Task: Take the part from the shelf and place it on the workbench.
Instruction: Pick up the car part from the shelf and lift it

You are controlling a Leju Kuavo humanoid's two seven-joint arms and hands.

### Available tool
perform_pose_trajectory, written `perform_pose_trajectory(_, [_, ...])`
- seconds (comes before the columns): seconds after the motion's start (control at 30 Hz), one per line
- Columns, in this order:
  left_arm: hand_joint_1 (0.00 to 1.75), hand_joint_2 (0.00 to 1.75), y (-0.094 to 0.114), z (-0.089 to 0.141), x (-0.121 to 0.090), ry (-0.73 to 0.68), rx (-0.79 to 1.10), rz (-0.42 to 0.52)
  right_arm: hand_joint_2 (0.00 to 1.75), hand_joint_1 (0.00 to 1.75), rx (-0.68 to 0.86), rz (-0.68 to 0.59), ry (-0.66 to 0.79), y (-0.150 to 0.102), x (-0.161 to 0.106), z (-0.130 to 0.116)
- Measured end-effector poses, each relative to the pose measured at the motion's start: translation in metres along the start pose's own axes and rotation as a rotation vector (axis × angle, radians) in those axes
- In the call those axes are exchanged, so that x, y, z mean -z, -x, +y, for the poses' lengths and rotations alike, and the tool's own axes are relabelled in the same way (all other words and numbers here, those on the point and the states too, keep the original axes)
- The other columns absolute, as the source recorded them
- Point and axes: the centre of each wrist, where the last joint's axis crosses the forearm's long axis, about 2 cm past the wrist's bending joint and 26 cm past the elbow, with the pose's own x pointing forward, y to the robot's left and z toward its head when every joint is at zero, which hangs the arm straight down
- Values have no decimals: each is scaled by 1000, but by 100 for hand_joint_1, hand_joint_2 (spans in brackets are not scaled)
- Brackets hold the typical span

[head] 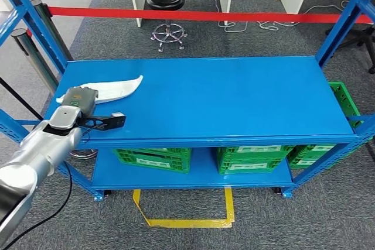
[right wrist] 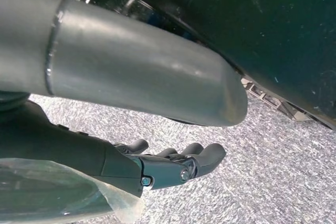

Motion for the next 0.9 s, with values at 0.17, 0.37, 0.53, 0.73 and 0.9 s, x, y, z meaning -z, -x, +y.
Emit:
perform_pose_trajectory(0.17, [175, 44, 1, -1, 0, -42, 23, 2, 0, 0, 3, 6, 2, 0, 0, 0])
perform_pose_trajectory(0.37, [175, 175, 13, -36, -16, -233, -51, -54, 0, 0, 15, -15, 4, 1, 0, 0])
perform_pose_trajectory(0.53, [175, 175, 15, -73, -36, -330, -169, -85, 0, 0, 21, -16, 6, 2, 0, 0])
perform_pose_trajectory(0.73, [175, 175, -13, -82, -52, -494, -524, -207, 0, 0, 32, 15, 20, 3, 0, 0])
perform_pose_trajectory(0.9, [175, 175, -55, -65, -75, -676, -869, -217, 0, 0, 50, 18, 36, 5, 0, 0])
